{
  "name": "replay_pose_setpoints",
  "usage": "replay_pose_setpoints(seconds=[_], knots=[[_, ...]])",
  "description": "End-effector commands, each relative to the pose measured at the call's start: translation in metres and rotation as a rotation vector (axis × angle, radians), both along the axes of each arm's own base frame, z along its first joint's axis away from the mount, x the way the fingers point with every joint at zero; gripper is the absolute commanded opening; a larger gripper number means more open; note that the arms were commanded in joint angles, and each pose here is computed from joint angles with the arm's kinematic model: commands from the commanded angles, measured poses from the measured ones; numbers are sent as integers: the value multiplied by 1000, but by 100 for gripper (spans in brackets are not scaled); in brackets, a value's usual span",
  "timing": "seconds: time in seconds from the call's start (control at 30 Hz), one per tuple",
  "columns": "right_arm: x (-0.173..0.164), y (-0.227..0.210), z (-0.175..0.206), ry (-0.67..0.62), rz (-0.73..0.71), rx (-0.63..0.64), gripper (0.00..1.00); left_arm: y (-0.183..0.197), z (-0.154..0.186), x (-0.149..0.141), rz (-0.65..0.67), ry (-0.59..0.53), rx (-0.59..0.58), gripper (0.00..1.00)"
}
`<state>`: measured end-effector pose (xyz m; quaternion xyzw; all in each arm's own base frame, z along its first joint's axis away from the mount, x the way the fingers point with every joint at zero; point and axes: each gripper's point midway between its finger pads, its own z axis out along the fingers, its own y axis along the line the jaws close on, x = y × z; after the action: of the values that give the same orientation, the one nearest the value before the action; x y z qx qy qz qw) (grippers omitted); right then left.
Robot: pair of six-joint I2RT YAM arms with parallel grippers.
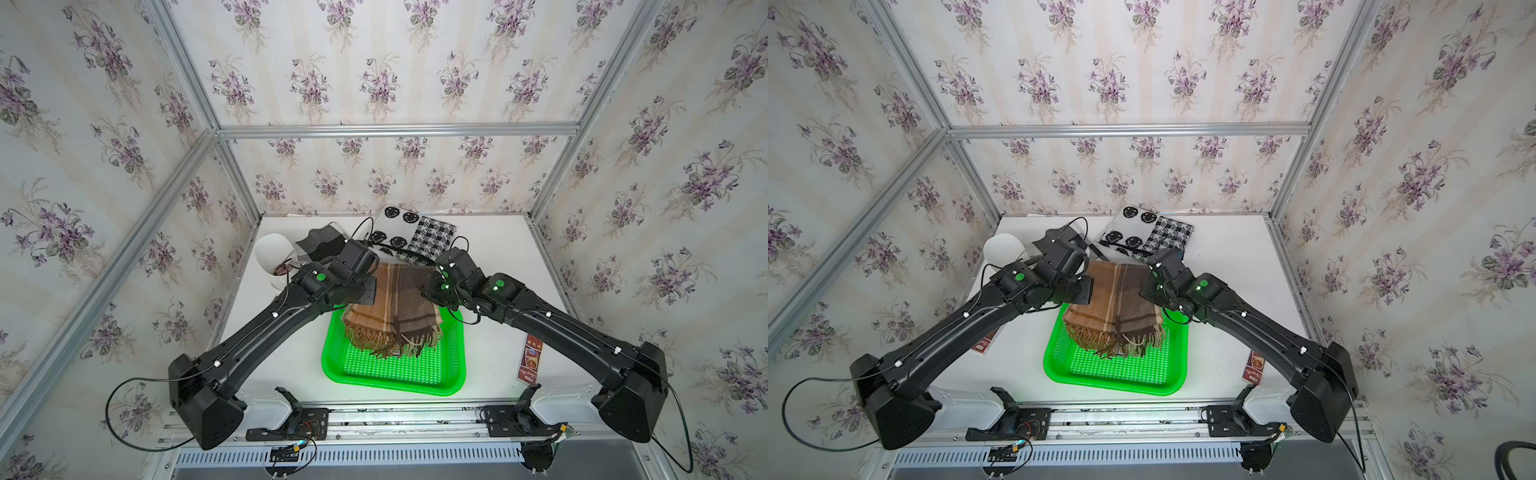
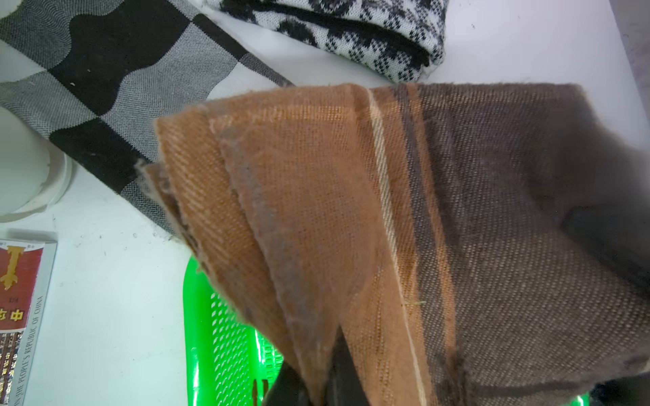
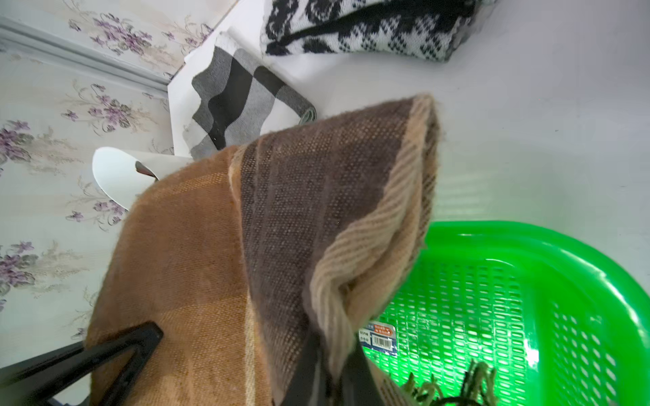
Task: Put the folded scarf in the basket
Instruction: Place the scarf in the basket.
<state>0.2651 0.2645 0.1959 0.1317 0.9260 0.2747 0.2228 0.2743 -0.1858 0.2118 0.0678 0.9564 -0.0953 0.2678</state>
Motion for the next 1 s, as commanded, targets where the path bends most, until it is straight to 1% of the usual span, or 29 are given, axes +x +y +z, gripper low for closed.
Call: replay_pose_setpoints(seconds=[0.0,0.13,0.23,0.47,0.83,0.97], knots=[[-5,3,-7,1,-7,14,0,4,-10,-3,42,-10,-33,0],[-22,0,-23,34,15,5,0,13,-31,-18,73,21,-48,0],[-35,-2,-31,53,37,-4,0,11,-40,-26,62,45,-76,0],[-58,-12,-59,122,56,-20,0,14,-62,-38,53,109,-45,0],[-65,-25,-97,167,44,-106,0,13,-104,-53,72,193,-3,0],[-66,-29,-112,182,37,-135,0,16,-121,-55,75,218,42,0]])
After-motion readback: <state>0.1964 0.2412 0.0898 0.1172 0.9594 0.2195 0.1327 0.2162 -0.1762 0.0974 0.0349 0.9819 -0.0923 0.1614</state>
